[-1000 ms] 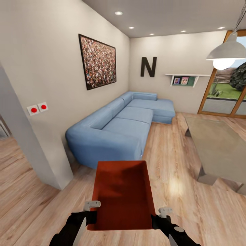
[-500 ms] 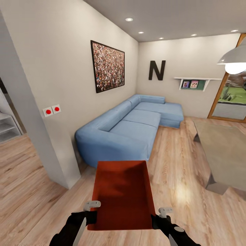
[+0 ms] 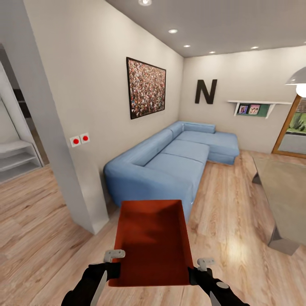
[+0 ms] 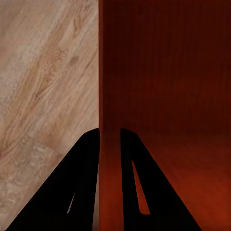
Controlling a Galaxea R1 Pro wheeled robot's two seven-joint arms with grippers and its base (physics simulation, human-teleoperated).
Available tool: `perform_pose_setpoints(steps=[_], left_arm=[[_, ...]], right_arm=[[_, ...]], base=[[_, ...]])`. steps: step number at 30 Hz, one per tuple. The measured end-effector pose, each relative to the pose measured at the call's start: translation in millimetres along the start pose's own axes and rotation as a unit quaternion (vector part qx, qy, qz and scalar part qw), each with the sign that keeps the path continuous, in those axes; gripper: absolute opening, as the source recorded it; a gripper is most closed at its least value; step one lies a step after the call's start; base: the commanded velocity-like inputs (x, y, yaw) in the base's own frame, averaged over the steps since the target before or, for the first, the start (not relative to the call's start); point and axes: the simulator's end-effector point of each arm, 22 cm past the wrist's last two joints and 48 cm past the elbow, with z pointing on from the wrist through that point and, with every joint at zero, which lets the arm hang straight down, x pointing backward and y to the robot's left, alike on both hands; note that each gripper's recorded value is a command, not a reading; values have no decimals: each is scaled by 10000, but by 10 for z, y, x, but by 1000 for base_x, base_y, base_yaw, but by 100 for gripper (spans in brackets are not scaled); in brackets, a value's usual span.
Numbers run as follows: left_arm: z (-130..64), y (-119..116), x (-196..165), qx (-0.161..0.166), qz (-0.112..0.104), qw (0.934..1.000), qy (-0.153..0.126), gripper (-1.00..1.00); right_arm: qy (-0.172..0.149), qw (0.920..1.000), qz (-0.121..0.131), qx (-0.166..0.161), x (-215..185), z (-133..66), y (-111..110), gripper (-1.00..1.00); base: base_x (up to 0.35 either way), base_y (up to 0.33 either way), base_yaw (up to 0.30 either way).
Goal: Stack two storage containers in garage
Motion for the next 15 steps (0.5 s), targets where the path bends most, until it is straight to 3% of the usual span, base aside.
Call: perform_pose_setpoints(steps=[15], left_arm=[[-208, -14, -115, 6, 8, 9999, -104, -100]], right_arm=[[-102, 9999, -18, -6, -165, -167, 39, -100]], base=[[0, 0, 162]])
